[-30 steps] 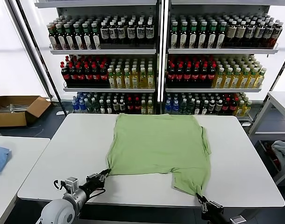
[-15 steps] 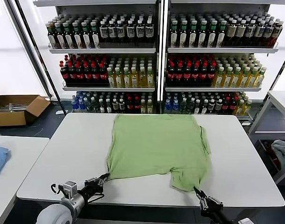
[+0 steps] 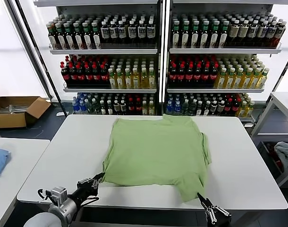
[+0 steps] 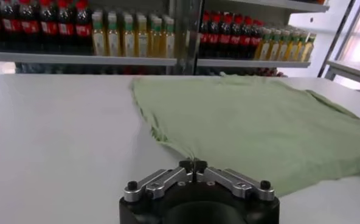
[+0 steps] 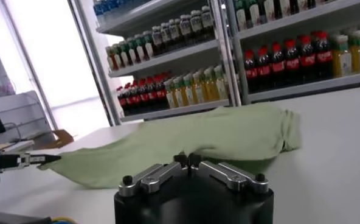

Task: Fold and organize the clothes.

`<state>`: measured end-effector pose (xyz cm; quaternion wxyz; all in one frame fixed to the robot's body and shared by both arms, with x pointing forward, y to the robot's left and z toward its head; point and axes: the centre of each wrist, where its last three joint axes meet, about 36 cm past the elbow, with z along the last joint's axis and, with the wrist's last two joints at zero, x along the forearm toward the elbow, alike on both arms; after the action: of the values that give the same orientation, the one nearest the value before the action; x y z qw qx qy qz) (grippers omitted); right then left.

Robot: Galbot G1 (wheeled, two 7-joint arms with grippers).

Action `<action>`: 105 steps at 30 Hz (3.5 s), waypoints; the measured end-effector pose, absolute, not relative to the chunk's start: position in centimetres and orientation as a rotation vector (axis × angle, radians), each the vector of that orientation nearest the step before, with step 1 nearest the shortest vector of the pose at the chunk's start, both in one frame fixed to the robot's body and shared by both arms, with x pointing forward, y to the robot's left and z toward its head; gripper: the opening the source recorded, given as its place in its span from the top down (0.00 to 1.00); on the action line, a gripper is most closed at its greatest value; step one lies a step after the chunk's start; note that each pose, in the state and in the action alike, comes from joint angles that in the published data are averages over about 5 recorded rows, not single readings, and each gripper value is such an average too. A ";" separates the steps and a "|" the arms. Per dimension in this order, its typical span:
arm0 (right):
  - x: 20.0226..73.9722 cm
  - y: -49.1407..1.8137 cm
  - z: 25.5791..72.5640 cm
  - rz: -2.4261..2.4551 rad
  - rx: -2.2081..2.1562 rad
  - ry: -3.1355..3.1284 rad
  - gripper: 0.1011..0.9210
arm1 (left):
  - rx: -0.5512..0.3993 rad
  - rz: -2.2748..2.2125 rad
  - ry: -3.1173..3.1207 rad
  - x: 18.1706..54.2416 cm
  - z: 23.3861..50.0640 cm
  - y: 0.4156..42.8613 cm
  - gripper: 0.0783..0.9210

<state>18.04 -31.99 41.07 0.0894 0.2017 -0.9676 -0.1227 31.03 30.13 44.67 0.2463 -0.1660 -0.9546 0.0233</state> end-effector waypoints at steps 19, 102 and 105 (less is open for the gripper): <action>26.7 -33.9 40.7 -0.491 0.621 -2.975 0.99 | -0.454 0.142 -2.669 34.0 46.7 31.4 0.99; 29.7 -31.8 40.4 0.002 0.381 -2.676 0.97 | -0.295 0.152 -2.506 34.6 40.7 30.5 0.99; 28.2 -31.6 40.7 0.028 0.398 -2.662 0.97 | -0.270 0.147 -2.499 32.4 41.1 30.8 0.99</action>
<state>28.17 -31.63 40.72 0.2231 0.1440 -0.9641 0.0100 32.41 30.80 41.13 0.3071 -0.1021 -0.9446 0.0557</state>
